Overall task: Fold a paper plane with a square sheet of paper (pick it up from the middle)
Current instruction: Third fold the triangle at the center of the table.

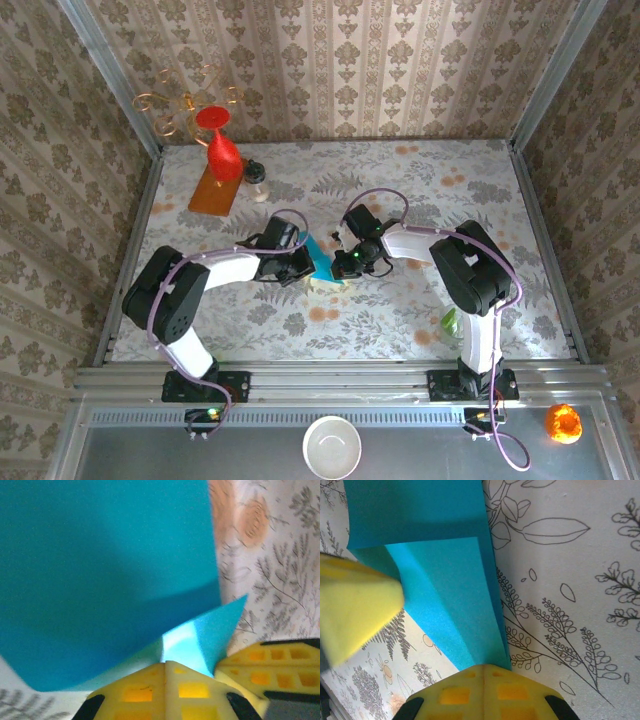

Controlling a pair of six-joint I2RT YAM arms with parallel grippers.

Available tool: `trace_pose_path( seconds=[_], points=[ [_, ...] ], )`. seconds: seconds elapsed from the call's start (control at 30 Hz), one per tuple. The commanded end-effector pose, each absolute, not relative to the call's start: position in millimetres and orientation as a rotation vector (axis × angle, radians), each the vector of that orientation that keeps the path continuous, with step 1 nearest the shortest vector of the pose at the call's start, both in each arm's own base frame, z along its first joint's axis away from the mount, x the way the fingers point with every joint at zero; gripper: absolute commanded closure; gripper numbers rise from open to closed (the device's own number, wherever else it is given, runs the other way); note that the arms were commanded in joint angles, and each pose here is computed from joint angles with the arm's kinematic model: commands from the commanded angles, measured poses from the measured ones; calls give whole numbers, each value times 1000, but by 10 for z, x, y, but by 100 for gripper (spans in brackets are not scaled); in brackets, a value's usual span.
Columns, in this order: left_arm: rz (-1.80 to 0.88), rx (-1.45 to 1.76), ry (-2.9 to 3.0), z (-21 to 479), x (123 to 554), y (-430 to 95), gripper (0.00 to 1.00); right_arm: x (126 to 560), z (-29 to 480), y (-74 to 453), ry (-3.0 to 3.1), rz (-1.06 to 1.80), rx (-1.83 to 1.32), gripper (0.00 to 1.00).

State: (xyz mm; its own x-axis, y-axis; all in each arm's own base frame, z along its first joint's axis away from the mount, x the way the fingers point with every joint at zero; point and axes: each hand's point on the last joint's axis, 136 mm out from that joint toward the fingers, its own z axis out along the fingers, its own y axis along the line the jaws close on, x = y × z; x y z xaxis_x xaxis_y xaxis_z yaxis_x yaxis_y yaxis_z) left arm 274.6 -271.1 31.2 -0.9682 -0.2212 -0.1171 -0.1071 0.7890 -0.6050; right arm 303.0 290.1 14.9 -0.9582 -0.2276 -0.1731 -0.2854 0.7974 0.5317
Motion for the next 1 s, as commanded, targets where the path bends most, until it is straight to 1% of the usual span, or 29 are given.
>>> trace_pose_path(
  seconds=[0.0,0.2,0.33,0.6,0.8,0.97],
  points=[
    [-943,-218,2733,450,2819,-2860,94,2845,-144,2695,3024,756,-328,95],
    [-975,-244,2741,294,2861,-2986,93,2812,-182,2682,3043,759,-301,96],
    [-951,-276,2755,174,2851,-2955,93,2799,-201,2655,3054,741,-290,96],
    [-835,-348,2751,6,2766,-2545,93,2711,-344,2475,3133,610,-239,97],
    [-780,-389,2710,13,2803,-2187,93,2634,-471,2292,3191,491,-191,98],
    [-731,-418,2702,26,2843,-1974,93,2623,-493,2241,3203,456,-174,97]
  ],
)
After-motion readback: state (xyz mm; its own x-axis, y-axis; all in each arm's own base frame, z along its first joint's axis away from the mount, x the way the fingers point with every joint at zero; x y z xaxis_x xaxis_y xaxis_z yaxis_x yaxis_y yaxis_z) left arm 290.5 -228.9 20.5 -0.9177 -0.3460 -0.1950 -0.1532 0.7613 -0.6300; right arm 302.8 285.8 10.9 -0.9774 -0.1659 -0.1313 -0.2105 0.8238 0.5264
